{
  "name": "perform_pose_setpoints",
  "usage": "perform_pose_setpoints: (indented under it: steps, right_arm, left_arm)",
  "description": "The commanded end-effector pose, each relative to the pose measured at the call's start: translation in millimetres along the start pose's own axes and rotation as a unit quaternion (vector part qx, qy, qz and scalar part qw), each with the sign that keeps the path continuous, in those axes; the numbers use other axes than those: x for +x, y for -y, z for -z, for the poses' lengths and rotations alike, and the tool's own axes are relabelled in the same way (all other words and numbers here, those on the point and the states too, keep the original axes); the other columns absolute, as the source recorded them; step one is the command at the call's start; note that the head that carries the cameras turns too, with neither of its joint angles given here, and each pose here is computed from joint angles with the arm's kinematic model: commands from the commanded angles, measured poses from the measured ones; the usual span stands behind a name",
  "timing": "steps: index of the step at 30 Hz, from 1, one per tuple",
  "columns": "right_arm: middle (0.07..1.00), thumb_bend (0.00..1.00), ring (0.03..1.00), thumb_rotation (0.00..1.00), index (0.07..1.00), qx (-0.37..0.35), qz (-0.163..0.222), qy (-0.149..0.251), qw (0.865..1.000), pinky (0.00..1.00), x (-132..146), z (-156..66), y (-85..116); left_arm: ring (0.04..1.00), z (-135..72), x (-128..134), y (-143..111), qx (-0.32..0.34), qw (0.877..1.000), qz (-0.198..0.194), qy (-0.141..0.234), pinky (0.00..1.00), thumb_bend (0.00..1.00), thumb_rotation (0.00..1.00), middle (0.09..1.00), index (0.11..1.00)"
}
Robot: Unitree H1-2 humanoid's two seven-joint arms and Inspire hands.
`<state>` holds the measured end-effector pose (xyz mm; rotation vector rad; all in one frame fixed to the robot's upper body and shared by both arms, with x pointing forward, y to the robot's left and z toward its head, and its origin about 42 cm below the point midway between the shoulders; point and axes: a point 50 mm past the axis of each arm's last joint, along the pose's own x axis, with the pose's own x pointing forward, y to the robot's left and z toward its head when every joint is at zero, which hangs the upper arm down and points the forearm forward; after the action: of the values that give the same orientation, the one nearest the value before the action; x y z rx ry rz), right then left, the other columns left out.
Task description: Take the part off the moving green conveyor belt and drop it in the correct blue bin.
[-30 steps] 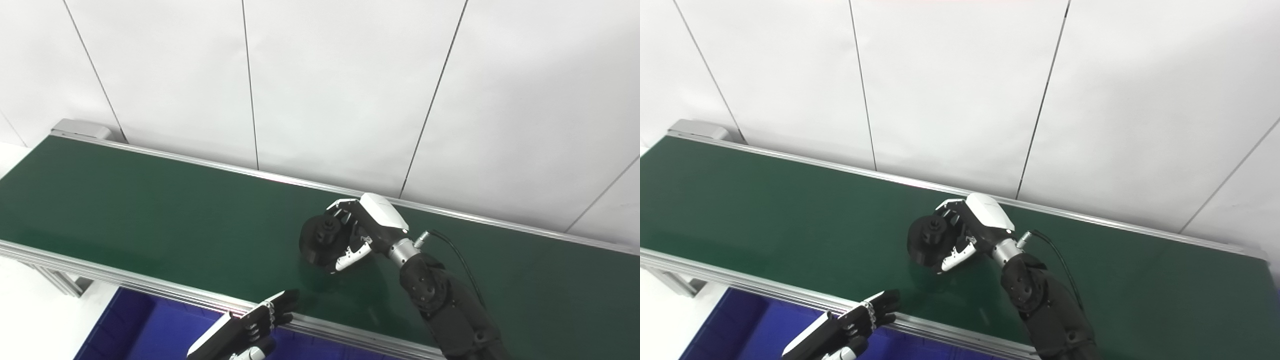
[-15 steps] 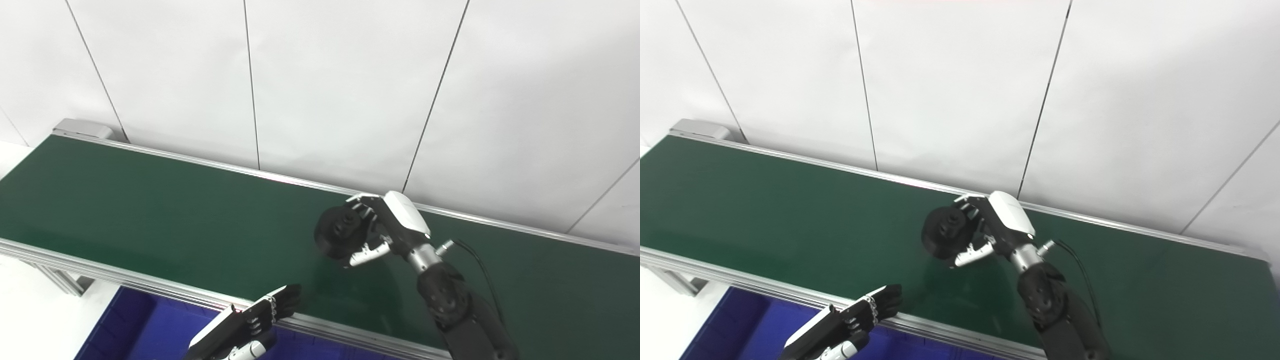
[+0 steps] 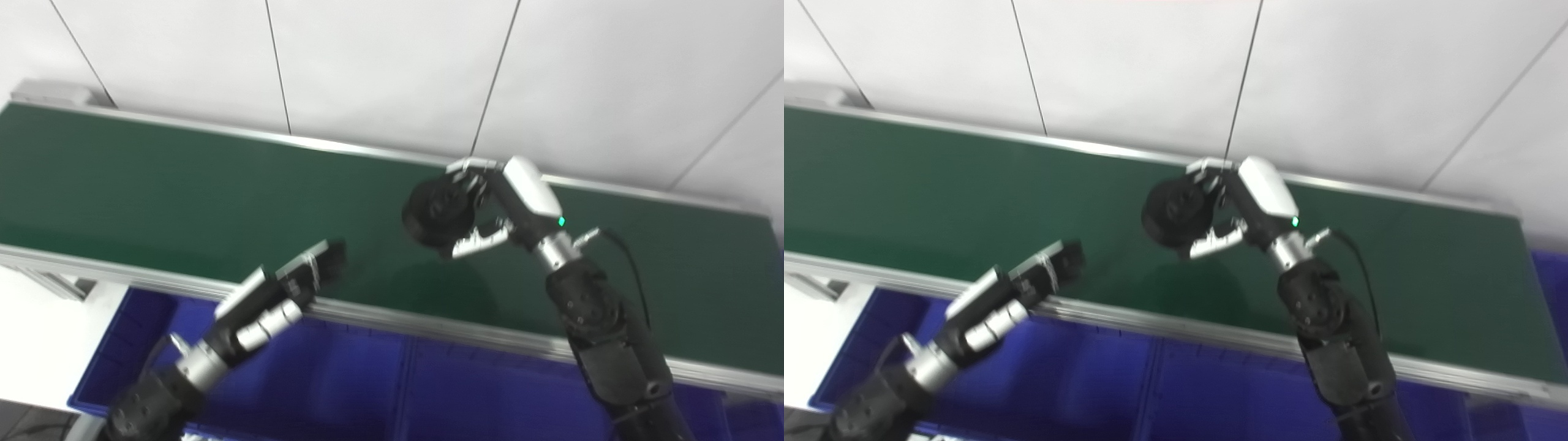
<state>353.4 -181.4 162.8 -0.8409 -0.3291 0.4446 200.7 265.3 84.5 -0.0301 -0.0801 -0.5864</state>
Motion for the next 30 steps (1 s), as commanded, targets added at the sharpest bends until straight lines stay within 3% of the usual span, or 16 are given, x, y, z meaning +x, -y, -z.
perform_pose_setpoints:
  steps: [1, 12, 19, 30]
  right_arm:
    - [0.519, 0.52, 0.444, 0.00, 0.479, -0.006, 0.016, 0.000, 1.000, 0.36, -13, -3, 10]
    - [0.516, 0.52, 0.431, 0.00, 0.490, 0.004, 0.009, -0.030, 1.000, 0.33, -61, -1, -3]
    - [0.540, 0.51, 0.445, 0.00, 0.475, 0.024, -0.015, -0.051, 0.998, 0.36, -90, 1, -20]
    - [0.542, 0.51, 0.436, 0.00, 0.474, 0.040, -0.049, -0.091, 0.994, 0.32, -138, 2, -45]
  left_arm:
    - [0.971, -7, 4, -6, 0.003, 1.000, 0.011, 0.016, 0.96, 0.36, 0.69, 0.976, 0.947]
    - [0.952, -7, 17, -6, 0.016, 0.999, 0.021, 0.027, 0.92, 0.37, 0.72, 0.970, 0.941]
    - [0.954, -9, 18, -7, 0.018, 0.999, 0.019, 0.029, 0.93, 0.38, 0.73, 0.968, 0.936]
    - [0.951, -11, 14, -9, 0.009, 1.000, 0.014, 0.025, 0.93, 0.38, 0.72, 0.965, 0.934]
